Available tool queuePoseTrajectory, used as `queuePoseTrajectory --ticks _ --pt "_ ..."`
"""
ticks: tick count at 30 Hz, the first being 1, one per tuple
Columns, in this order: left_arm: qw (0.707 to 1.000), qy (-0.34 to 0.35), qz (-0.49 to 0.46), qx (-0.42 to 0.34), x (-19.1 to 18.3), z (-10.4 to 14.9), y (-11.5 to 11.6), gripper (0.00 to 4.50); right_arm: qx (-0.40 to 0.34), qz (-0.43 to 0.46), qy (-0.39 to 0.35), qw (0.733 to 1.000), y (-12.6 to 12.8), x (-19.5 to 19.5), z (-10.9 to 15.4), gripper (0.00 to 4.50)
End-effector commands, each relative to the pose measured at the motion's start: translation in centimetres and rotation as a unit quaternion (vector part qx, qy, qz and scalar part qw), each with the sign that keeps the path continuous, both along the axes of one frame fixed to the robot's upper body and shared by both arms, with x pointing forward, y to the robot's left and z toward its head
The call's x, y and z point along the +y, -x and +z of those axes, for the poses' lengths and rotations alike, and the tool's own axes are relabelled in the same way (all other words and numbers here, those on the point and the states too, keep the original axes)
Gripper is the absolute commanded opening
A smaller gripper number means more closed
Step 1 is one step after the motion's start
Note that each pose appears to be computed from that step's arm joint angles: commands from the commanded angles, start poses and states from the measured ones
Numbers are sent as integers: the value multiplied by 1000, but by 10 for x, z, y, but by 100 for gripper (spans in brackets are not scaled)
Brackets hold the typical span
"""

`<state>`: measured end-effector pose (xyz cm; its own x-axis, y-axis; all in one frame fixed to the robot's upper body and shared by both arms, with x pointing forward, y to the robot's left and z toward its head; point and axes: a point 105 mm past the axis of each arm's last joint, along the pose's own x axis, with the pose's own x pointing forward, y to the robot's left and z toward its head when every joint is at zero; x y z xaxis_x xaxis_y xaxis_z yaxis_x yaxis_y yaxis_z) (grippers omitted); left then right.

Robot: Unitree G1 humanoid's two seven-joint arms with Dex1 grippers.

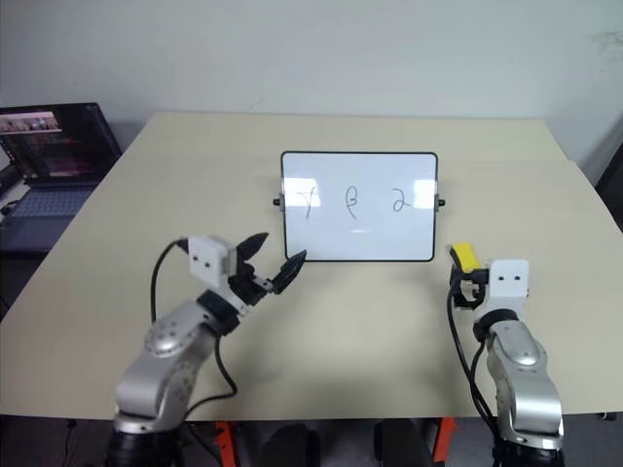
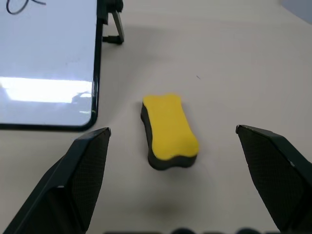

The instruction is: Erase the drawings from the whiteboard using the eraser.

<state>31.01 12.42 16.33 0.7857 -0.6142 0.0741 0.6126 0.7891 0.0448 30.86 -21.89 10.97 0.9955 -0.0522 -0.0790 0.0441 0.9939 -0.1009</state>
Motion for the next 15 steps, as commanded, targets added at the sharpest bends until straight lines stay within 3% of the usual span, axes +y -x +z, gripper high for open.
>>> queuePoseTrajectory --ticks 1,9,15 --pt "994 -10 -106 -8 -12 27 12 450 -27 10 4 1000 -8 4 13 448" --pt "948 -112 -298 31 -23 43 34 450 -37 17 3 999 -21 6 17 448" --pt "928 -190 -318 25 -11 46 25 450 -45 19 -2 999 -26 10 20 448"
